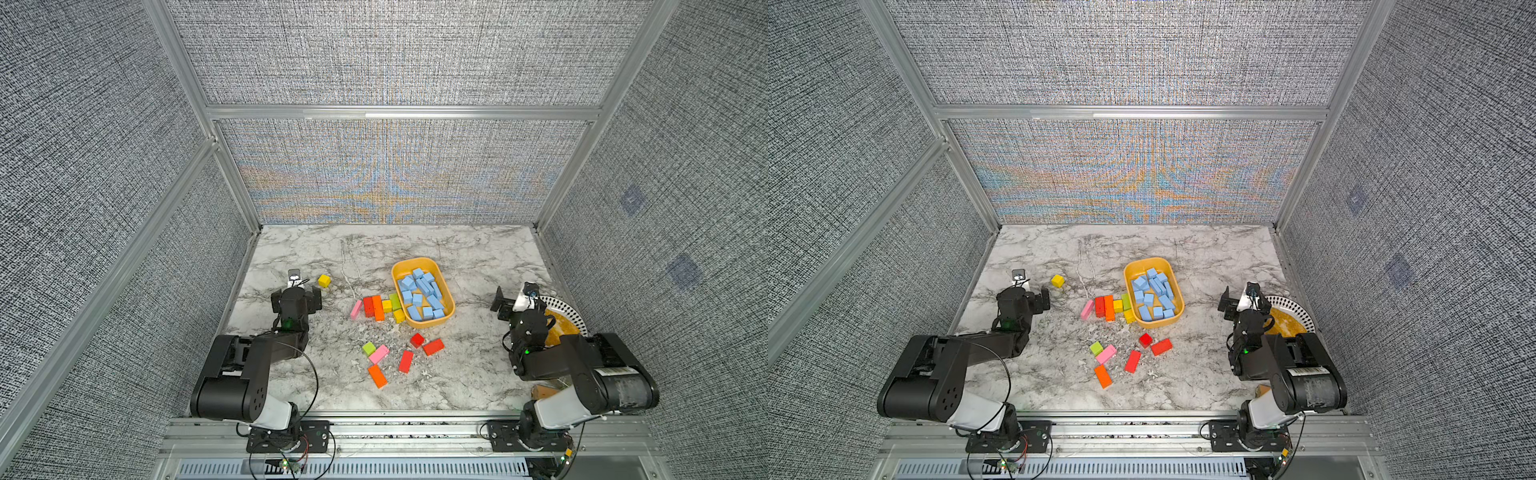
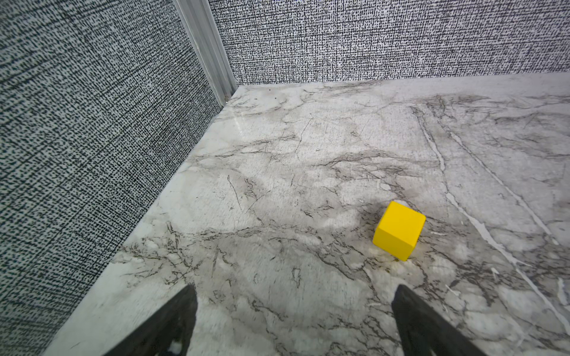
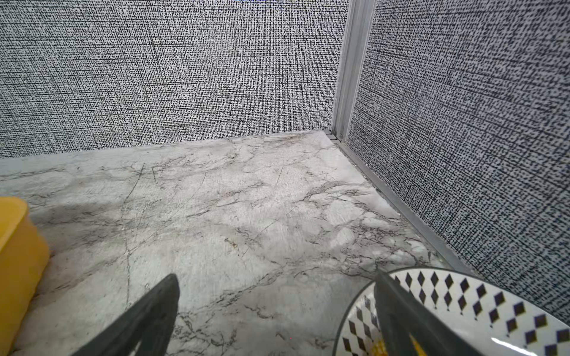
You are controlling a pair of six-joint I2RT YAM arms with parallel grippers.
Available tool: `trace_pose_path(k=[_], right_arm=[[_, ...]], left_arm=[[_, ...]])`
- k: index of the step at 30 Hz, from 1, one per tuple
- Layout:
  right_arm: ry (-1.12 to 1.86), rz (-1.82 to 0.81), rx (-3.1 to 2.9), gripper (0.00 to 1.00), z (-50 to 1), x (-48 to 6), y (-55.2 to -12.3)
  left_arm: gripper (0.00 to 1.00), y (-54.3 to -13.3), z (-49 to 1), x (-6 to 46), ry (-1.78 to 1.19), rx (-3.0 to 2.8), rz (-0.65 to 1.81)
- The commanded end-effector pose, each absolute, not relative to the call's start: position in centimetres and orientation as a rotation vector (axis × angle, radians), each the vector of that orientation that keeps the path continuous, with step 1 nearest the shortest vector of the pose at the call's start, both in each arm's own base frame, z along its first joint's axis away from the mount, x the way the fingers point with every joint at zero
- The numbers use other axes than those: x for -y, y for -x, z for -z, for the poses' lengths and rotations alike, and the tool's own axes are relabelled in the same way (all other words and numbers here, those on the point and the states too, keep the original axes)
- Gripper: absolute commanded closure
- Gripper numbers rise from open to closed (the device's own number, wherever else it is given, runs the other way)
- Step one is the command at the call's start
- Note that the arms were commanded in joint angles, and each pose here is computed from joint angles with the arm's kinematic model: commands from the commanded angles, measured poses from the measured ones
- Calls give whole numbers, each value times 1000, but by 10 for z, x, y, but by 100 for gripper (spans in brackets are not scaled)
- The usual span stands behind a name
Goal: Pick out the blue building blocks
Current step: Reset both arms
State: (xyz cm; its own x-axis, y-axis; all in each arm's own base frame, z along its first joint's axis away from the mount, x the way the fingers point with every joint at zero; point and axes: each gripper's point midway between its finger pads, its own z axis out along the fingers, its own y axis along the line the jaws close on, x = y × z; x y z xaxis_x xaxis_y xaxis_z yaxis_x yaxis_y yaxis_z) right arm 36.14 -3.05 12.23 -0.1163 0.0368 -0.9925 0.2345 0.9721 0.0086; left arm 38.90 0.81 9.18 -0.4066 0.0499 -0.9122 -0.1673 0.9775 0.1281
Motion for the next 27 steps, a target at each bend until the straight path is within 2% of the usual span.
trace_pose_path(k=[1, 27], right_arm=[[-208, 164, -1659, 2, -129, 30, -362], [-207, 164, -1660, 2, -128, 30, -362]], left_arm=[[0, -391, -99, -7, 88, -1949, -225], [0, -391, -99, -7, 86, -1948, -223]])
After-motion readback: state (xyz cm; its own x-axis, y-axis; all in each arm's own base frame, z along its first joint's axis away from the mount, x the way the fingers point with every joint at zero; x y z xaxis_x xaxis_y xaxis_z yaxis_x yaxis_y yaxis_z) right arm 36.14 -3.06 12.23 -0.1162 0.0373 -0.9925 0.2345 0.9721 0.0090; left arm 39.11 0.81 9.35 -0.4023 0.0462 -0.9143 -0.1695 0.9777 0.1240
